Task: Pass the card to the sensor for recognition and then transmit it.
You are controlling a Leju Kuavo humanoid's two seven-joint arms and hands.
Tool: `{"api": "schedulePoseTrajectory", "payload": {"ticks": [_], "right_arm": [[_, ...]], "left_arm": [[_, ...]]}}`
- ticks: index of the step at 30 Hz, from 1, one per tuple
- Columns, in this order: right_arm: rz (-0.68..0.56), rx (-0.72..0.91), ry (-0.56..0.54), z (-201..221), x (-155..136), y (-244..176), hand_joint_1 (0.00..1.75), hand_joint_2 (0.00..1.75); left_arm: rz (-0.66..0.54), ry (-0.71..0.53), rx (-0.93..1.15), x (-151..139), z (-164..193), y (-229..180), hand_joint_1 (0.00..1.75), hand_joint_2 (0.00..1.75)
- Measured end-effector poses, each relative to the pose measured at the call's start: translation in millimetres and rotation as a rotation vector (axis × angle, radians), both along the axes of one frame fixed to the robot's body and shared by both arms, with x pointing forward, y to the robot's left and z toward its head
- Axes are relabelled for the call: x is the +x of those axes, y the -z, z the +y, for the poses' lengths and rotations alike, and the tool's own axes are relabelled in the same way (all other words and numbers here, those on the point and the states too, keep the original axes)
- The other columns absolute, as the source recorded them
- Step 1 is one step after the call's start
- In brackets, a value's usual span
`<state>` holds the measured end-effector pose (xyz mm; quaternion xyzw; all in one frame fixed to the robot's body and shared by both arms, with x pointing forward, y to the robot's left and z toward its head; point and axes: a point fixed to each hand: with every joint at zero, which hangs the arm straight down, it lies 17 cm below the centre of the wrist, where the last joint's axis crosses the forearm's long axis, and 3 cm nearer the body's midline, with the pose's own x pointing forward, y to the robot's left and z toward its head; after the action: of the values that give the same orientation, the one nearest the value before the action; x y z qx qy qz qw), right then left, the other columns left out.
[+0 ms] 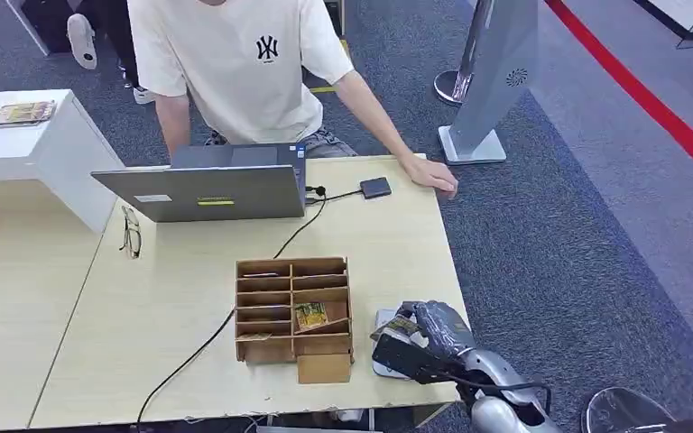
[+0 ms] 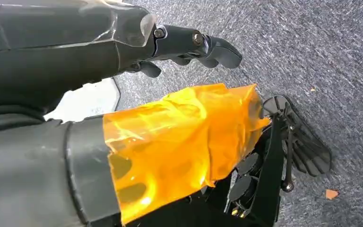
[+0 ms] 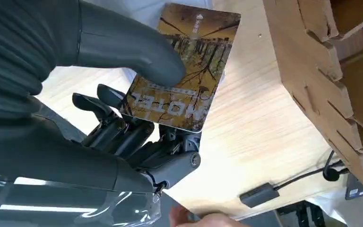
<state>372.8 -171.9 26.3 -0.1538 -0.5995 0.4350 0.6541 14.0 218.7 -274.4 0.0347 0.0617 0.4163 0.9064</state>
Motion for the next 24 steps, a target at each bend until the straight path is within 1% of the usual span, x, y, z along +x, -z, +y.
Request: {"api": "schedulePoseTrajectory", "payload": {"ticks": [14,24], "right_arm": [[0.063,-0.026,0.014,-3.6,12.7,22.7,1.75,1.75],[0.084,-0.033,0.019,-3.3,17.0,30.5,1.75,1.75]], "left_arm": [[0.001,0.008,0.005,-0.2,3.3,0.3,0.0,0.0],[0.001,0.009,0.007,-0.2,5.1,0.5,0.0,0.0]]}}
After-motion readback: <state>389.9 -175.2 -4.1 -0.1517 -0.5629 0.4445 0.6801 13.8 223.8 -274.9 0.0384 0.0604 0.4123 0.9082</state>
